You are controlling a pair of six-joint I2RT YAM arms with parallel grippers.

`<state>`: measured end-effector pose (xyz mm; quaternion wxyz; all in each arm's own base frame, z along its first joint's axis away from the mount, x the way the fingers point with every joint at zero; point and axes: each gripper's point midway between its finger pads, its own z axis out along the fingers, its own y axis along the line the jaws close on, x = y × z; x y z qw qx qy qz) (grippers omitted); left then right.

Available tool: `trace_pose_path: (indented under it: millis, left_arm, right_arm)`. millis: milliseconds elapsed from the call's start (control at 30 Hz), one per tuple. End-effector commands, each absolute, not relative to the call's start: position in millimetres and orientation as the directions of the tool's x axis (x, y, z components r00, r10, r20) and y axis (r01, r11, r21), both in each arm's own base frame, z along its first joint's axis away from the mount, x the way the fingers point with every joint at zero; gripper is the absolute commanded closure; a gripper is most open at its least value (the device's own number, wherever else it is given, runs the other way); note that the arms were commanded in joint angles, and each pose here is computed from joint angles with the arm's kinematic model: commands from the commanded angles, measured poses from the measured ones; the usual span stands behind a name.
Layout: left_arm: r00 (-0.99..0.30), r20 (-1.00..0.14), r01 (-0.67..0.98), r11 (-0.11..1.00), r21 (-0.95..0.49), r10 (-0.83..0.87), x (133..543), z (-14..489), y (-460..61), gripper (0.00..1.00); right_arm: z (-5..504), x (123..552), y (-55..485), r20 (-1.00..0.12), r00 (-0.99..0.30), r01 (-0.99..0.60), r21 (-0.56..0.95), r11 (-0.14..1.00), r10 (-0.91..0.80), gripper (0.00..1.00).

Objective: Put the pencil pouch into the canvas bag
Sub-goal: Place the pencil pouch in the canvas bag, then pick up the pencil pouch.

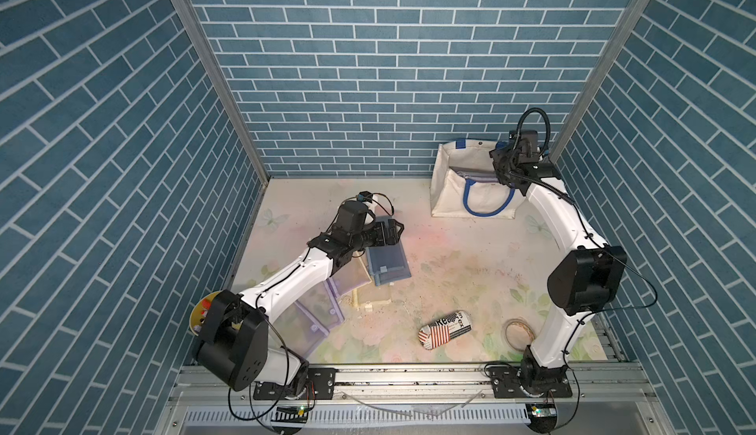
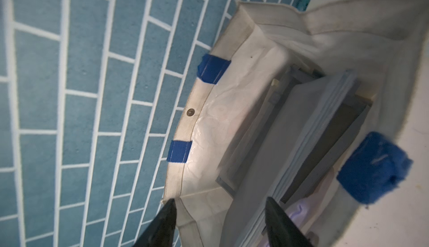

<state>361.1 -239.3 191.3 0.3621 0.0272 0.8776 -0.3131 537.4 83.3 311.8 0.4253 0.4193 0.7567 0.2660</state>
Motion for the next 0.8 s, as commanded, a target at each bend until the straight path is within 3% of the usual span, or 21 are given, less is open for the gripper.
trace_pose_path:
  millis: [0,167,333,567,767]
  left_arm:
    - [-0.786,-0.593,0.187,0.847,-0.497,-0.174,359.2,168.4,-219.2,0.01]
    - [-0.862,-0.472,0.086,0.863,-0.498,-0.187,356.9,133.2,-195.0,0.02]
    - [-0.905,-0.369,0.018,0.85,-0.527,-0.21,356.7,103.0,-183.2,0.09]
    - [-0.917,-0.34,-0.003,0.855,-0.518,-0.209,370.2,78.4,-183.8,0.19]
    - [-0.911,-0.328,-0.05,0.855,-0.515,-0.251,383.1,57.1,-175.3,0.21]
  right_arm:
    - [337.1,516.6,114.3,-0.573,-0.493,0.207,0.654,0.728,0.655,0.4]
    - [309.6,469.5,190.3,-0.601,-0.741,-0.102,0.541,0.835,0.299,0.4]
    - [264.4,415.5,254.5,-0.517,-0.848,-0.258,0.587,0.767,0.111,0.39]
    - [187.3,388.5,306.7,-0.345,-0.938,-0.223,0.679,0.7,0.035,0.41]
    - [149.6,389.1,336.1,-0.277,-0.961,-0.214,0.71,0.671,-0.013,0.41]
